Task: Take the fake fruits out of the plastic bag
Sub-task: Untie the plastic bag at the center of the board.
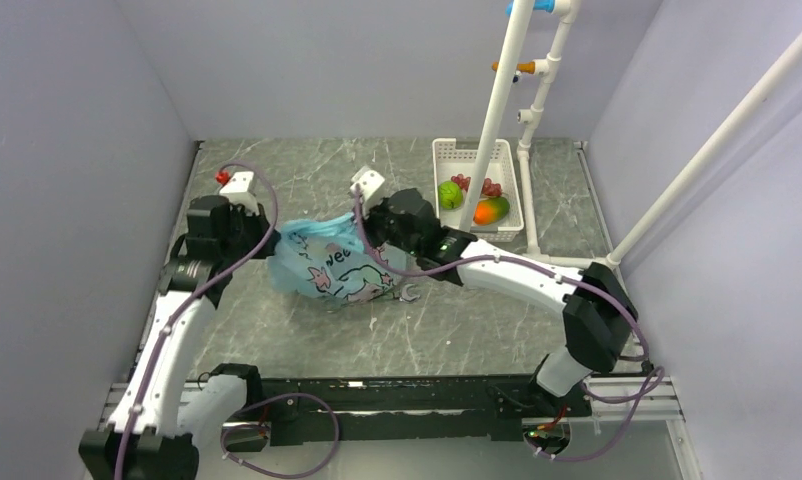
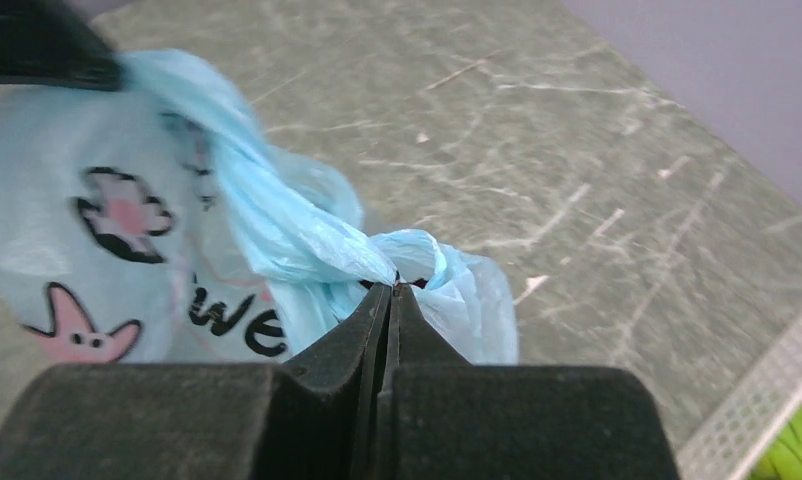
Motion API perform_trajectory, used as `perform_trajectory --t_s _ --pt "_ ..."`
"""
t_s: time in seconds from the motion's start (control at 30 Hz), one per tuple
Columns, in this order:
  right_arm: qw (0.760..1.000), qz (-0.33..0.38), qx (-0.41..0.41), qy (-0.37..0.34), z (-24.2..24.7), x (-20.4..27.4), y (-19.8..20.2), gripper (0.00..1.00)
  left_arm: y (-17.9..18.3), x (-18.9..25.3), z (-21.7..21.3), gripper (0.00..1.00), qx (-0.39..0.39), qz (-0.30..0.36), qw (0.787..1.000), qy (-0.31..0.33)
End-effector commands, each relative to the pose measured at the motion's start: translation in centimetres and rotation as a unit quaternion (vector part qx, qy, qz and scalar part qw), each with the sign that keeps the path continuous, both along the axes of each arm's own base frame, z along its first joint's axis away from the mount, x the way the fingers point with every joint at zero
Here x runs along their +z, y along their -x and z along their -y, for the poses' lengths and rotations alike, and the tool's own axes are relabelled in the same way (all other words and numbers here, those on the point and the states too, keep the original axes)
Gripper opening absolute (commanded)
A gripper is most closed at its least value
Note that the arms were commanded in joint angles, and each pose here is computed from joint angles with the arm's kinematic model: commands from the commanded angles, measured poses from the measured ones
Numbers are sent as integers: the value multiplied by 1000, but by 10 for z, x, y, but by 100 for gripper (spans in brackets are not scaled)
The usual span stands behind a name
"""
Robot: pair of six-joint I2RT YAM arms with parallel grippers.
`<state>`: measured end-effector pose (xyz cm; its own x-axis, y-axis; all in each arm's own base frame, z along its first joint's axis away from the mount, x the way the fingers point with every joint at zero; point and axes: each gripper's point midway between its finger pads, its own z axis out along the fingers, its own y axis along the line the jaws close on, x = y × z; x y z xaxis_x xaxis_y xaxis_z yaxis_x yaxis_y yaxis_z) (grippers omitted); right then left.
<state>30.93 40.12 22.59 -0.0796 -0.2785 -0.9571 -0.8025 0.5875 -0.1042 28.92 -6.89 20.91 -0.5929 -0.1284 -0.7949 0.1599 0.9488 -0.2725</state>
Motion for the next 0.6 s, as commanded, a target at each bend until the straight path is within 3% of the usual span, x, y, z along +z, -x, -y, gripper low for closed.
perform_trajectory --t_s 0.0,0.17,0.33,0.5,0.57 --pt "988 3 -94 -119 42 53 -34 0 -2 40 -29 0 88 96 991 -20" --pt "981 -42 -116 -150 72 42 -48 0 8 58 -38 0 113 147 983 -17" --pt "990 -76 -4 -118 45 34 -22 0 9 66 -25 0 78 176 981 1" --pt "991 -88 31 -91 26 43 -12 24 9 65 -14 0 44 166 985 9" --pt "992 -87 16 -92 24 54 -17 43 10 66 -13 0 43 171 984 10"
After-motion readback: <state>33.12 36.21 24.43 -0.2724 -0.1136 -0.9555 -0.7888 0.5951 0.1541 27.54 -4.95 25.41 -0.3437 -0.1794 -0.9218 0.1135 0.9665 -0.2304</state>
